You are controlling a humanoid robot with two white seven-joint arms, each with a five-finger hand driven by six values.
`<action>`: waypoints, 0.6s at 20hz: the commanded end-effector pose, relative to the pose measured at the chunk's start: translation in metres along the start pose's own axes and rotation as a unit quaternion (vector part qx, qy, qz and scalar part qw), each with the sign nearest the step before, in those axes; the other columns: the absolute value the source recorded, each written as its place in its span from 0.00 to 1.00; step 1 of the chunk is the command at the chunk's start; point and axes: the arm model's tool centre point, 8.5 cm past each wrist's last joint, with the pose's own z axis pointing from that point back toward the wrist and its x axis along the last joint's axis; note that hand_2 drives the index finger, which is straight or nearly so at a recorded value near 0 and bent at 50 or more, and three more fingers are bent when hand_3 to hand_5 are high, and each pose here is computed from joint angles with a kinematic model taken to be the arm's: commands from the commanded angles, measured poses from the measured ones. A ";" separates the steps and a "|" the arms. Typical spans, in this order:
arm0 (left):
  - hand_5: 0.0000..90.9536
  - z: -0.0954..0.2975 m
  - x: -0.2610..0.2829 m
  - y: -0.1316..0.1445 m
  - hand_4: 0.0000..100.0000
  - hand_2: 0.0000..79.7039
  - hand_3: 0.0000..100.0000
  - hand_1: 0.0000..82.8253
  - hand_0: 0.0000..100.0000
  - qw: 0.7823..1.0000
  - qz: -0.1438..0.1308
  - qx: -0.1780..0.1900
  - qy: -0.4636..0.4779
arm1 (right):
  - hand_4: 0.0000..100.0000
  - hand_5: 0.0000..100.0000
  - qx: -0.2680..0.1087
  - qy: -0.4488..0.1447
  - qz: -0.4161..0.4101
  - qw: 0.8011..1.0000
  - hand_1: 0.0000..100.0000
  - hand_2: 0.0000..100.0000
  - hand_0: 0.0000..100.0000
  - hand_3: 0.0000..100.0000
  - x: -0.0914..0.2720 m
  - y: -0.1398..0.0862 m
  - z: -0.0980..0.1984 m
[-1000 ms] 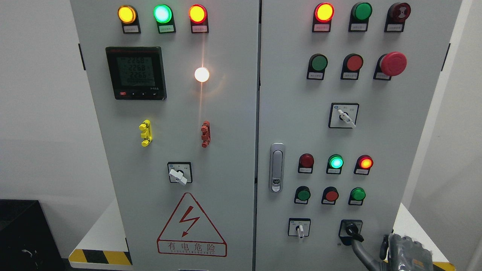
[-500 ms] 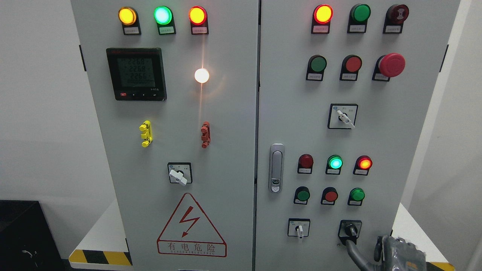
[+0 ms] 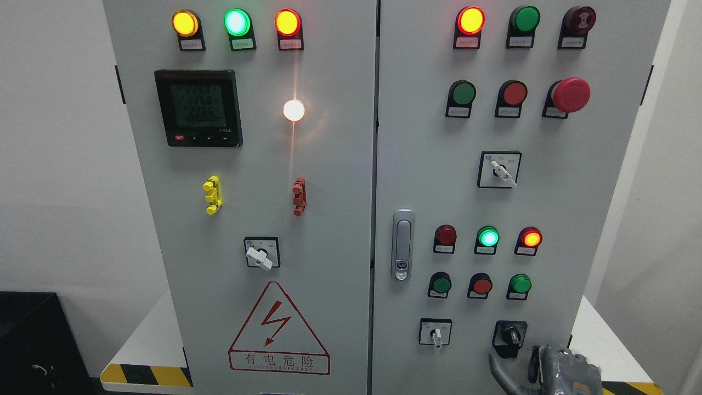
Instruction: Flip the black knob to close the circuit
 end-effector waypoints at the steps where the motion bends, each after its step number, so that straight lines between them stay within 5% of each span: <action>1: 0.00 0.000 -0.005 -0.002 0.00 0.00 0.00 0.67 0.12 1.000 0.001 -0.002 -0.003 | 0.85 0.91 -0.005 -0.022 -0.034 0.999 0.04 0.83 0.00 0.97 0.013 -0.010 0.027; 7: 0.00 0.000 -0.004 -0.002 0.00 0.00 0.00 0.67 0.12 1.000 0.001 -0.002 -0.003 | 0.75 0.74 0.006 -0.030 -0.109 0.994 0.07 0.62 0.00 0.87 0.015 -0.014 0.067; 12: 0.00 0.000 -0.004 -0.002 0.00 0.00 0.00 0.67 0.12 1.000 0.002 -0.002 -0.003 | 0.45 0.47 0.018 -0.040 -0.232 0.972 0.09 0.28 0.00 0.47 0.015 -0.010 0.090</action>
